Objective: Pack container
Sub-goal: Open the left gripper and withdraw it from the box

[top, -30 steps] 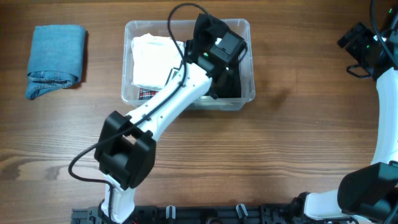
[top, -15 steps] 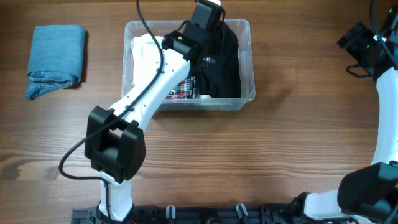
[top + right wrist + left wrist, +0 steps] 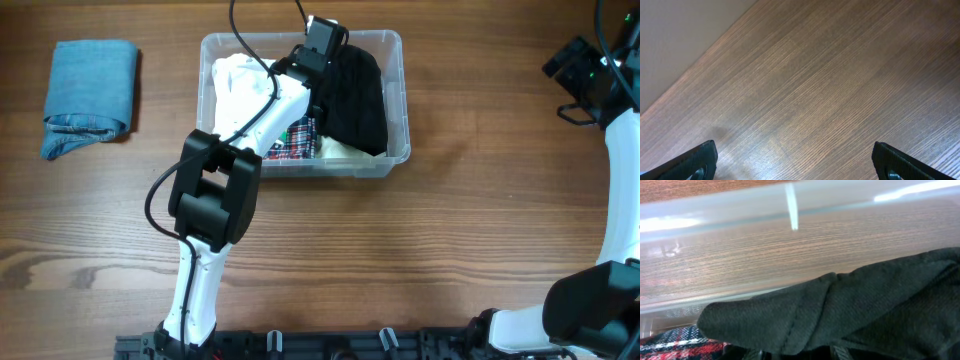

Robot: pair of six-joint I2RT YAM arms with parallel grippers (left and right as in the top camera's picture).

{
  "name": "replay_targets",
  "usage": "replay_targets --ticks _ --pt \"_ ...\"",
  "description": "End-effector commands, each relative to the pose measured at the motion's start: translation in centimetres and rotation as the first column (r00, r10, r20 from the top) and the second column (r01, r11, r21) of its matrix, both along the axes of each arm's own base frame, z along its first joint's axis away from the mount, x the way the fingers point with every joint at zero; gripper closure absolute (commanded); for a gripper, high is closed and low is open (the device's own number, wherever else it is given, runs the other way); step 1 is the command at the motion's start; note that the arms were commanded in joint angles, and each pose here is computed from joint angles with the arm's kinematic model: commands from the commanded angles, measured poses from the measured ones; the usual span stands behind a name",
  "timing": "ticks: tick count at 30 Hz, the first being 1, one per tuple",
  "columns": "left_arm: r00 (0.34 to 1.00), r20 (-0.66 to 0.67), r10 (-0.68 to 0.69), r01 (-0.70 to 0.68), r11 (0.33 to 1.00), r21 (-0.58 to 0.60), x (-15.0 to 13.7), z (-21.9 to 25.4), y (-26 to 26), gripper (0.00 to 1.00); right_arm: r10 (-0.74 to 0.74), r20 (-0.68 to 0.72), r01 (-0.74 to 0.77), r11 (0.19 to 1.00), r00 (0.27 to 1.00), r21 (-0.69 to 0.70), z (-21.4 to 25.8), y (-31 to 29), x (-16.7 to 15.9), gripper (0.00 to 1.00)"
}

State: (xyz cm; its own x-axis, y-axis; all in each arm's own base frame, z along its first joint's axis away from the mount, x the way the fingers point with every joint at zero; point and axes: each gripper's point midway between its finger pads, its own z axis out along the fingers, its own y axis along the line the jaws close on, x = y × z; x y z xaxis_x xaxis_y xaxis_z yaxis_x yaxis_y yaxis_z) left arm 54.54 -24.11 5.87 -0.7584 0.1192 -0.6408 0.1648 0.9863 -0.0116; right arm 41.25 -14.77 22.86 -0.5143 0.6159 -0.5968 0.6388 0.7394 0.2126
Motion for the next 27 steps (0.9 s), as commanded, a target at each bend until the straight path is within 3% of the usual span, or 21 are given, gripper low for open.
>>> replay_targets --ticks 1,5,8,15,16,18,20,27 --pt "1.000 -0.025 -0.015 0.016 1.000 0.016 -0.5 -0.5 0.2 0.61 -0.010 -0.013 0.010 1.000 1.000 -0.007 -0.4 -0.3 -0.1 0.00" --pt "0.999 0.037 -0.029 0.030 0.999 -0.014 -1.3 5.2 -0.4 0.61 -0.010 -0.014 0.010 1.000 1.000 -0.007 -0.4 -0.3 -0.1 0.00" --pt "0.998 0.043 -0.051 0.053 0.998 -0.046 -3.6 10.1 -0.4 0.51 -0.010 -0.014 0.010 1.000 1.000 -0.007 -0.4 -0.3 -0.1 0.00" --pt "0.964 -0.181 -0.196 0.171 0.975 -0.142 -9.9 9.9 -1.8 0.37 -0.011 -0.014 0.010 1.000 1.000 -0.007 -0.4 -0.3 -0.1 0.00" --pt "0.961 -0.193 -0.196 0.170 0.975 -0.139 -10.2 9.7 -1.7 0.33 -0.010 -0.014 0.010 1.000 1.000 -0.007 -0.4 -0.3 -0.1 0.00" --pt "0.962 -0.192 -0.194 0.168 0.976 -0.140 -10.3 10.1 -1.5 0.15 -0.010 -0.014 0.010 1.000 1.000 -0.007 -0.4 -0.3 -0.1 0.00" --pt "0.967 -0.187 -0.175 0.150 0.979 -0.141 -11.0 12.1 0.0 0.02 -0.010 -0.014 0.010 1.000 1.000 -0.007 -0.4 -0.3 -0.1 0.00" --pt "0.998 0.023 -0.058 0.061 0.986 -0.156 -12.4 23.8 9.8 0.00 -0.010 -0.014 0.010 1.000 1.000 -0.007 -0.4 -0.3 -0.1 0.00"
